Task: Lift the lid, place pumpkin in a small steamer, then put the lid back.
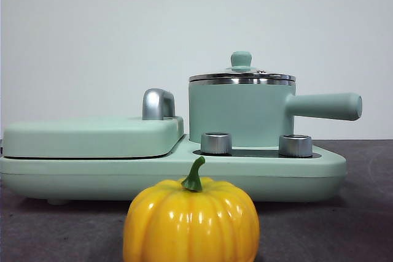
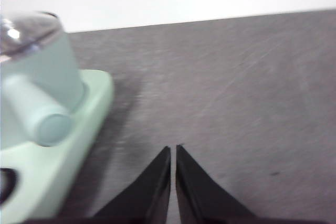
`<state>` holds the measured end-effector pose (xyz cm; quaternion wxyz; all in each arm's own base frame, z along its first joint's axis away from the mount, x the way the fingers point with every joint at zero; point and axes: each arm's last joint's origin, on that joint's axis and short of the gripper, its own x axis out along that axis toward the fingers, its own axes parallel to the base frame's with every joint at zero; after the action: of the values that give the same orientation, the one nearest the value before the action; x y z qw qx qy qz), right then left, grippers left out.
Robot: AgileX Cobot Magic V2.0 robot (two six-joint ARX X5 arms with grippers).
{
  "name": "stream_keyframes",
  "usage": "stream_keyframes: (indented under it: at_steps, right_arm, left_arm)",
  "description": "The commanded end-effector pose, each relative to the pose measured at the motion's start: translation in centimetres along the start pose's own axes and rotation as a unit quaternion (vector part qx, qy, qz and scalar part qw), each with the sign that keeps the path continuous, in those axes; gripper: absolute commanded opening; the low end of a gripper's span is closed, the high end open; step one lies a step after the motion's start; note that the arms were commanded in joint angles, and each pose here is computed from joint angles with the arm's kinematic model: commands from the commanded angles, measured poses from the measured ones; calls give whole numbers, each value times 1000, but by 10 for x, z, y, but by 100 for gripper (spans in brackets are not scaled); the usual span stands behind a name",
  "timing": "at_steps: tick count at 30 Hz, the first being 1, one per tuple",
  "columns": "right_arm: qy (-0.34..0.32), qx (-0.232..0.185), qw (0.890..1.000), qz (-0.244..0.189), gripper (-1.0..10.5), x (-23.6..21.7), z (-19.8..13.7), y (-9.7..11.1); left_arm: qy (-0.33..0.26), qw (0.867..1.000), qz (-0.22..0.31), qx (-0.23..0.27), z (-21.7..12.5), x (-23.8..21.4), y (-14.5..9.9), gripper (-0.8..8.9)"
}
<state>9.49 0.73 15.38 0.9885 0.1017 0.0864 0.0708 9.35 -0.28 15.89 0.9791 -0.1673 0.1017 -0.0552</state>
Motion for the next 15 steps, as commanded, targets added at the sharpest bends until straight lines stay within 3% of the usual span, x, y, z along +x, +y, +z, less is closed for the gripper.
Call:
stream_keyframes:
  at_steps: [1,6,15]
  right_arm:
    - [-6,92,996,15,13,-6,15,5]
    - [2,119,993,25,13,-25,51,16]
    - [61,85,990,95,13,-54,116,37]
  left_arm:
    - [18,998,-25,-51,15,-6,-9,8]
    - [33,997,-40,-49,51,-12,-25,8]
    - [84,989,-122,17,125,-4,-60,8]
